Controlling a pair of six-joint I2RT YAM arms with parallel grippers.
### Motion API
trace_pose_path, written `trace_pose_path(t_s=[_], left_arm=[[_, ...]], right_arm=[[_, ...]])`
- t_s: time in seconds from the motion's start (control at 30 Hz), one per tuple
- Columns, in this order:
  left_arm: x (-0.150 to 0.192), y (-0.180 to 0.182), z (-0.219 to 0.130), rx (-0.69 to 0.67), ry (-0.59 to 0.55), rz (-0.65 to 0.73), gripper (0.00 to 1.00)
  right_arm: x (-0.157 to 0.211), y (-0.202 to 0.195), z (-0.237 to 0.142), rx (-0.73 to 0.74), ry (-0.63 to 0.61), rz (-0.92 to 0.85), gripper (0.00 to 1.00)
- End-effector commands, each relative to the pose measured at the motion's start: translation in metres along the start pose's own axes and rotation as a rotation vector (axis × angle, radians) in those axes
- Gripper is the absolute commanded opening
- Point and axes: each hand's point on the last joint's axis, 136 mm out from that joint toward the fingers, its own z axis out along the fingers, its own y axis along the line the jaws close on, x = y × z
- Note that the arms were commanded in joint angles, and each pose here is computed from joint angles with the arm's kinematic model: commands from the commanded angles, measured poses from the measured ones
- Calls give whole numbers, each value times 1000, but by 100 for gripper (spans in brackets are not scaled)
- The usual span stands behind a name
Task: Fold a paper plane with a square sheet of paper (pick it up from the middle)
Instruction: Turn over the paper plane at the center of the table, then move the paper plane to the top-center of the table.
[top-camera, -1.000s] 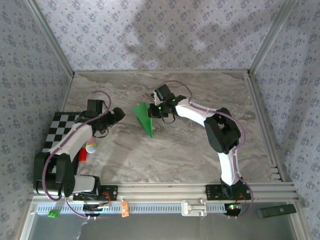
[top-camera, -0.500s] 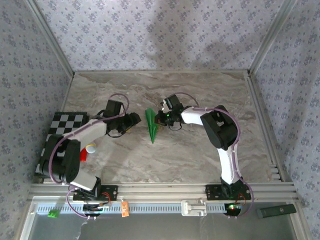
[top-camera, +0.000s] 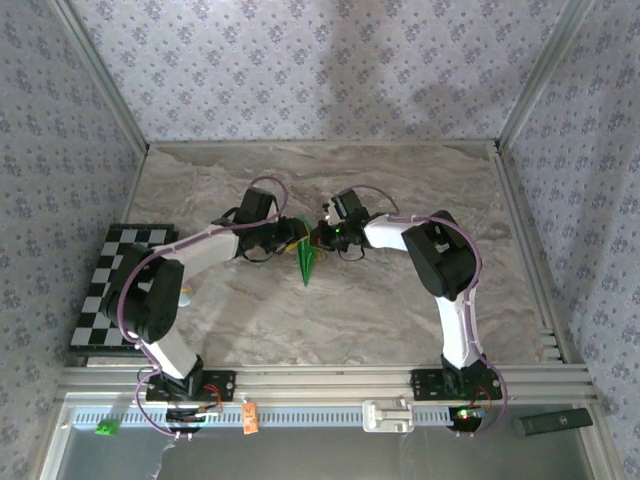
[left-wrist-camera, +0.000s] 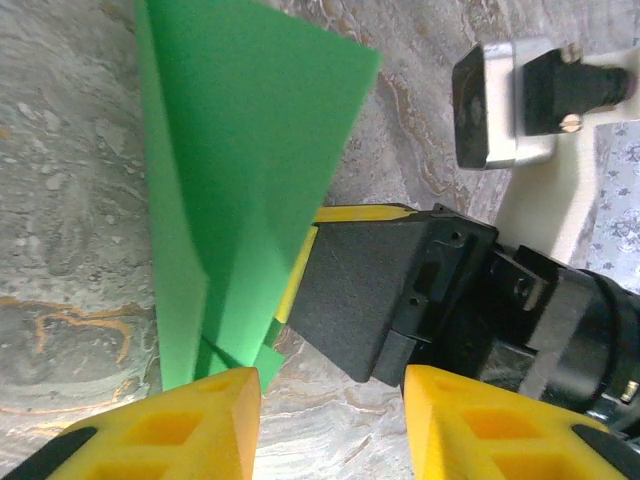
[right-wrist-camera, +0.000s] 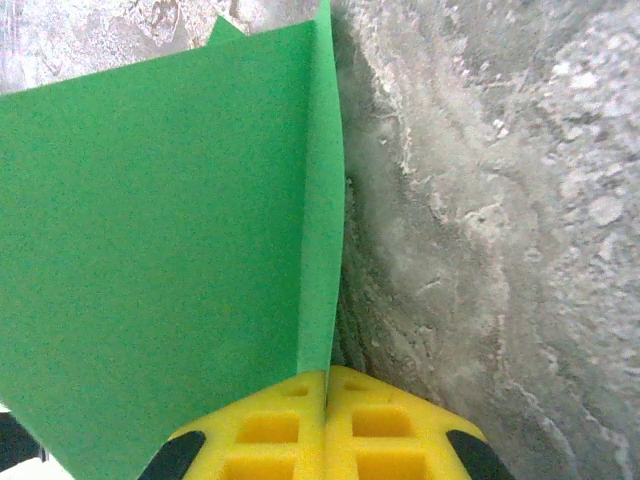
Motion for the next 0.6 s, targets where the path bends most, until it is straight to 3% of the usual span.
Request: trace_pose_path(t_s=[0.0,0.3,0.57], left_arm=[[-2,-6,5,4,11,-8,42],[-2,15,16,-112,37,-40,40],[0,41,15,-221,23,-54,49]], right_arm=[[-4,6,-11,-6,-15,8,1],[-5,9,-13,-6,-15,10,2],[-7,7,-14,6,-18,18,2]])
